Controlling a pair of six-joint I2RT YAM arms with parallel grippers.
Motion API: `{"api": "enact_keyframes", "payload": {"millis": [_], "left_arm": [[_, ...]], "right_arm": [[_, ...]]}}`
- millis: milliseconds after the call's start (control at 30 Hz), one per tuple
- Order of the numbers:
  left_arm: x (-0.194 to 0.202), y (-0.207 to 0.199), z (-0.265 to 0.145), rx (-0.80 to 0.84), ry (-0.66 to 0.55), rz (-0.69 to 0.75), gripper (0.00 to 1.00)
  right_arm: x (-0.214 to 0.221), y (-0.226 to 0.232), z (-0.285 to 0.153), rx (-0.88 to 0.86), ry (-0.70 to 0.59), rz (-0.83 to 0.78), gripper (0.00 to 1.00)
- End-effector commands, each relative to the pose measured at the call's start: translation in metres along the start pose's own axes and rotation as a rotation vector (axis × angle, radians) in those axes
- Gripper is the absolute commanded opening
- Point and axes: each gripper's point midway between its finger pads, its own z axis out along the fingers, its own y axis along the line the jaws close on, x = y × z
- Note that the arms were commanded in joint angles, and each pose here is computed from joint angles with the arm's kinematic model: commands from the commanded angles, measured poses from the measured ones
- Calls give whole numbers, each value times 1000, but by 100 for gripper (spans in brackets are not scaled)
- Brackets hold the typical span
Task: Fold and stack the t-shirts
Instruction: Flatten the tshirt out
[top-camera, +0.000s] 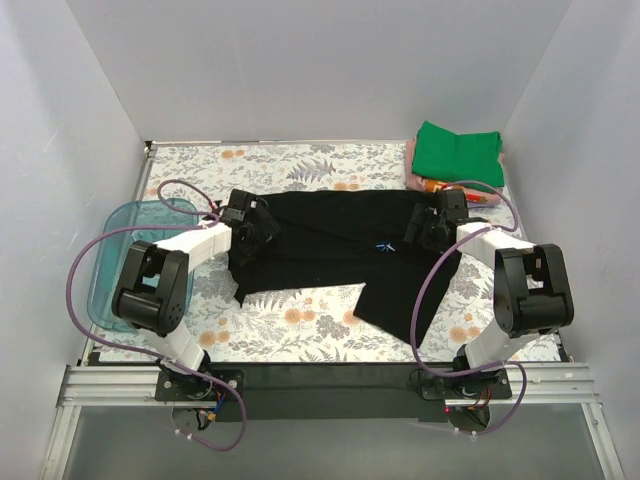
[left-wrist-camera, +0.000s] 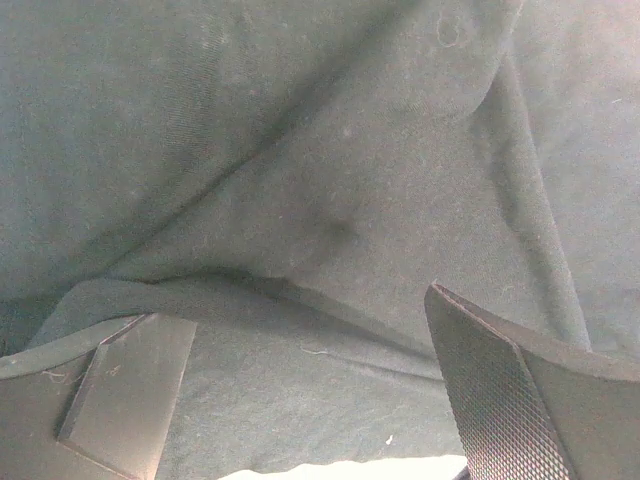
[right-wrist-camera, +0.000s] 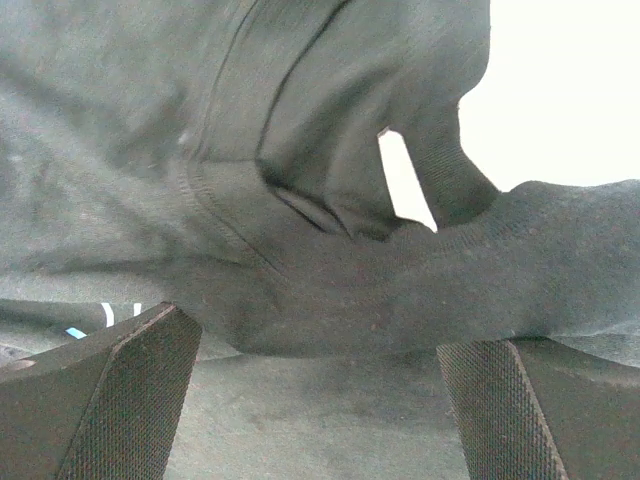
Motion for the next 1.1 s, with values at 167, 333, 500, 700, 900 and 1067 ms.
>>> {"api": "enact_keyframes", "payload": {"millis": [167, 333, 500, 700, 900, 1067], "left_arm": [[-9, -16, 17, -4, 16, 77, 96], [-54, -10, -12, -115, -170, 71, 96], [-70, 53, -31, -398, -237, -39, 98], [-54, 49, -44, -334, -172, -35, 98], [-29, 44, -75, -163, -146, -45, 98], [-9, 43, -95, -55, -128, -59, 98]], "right_arm": [[-5, -32, 3, 105, 47, -63, 98], [-22, -26, -25, 75, -39, -84, 98], [-15, -28, -57, 58, -90, -86, 98], [19, 10, -87, -131, -102, -140, 98], [106, 57, -92, -260, 44, -257, 98], [145, 43, -76, -204, 133, -238, 98]]}}
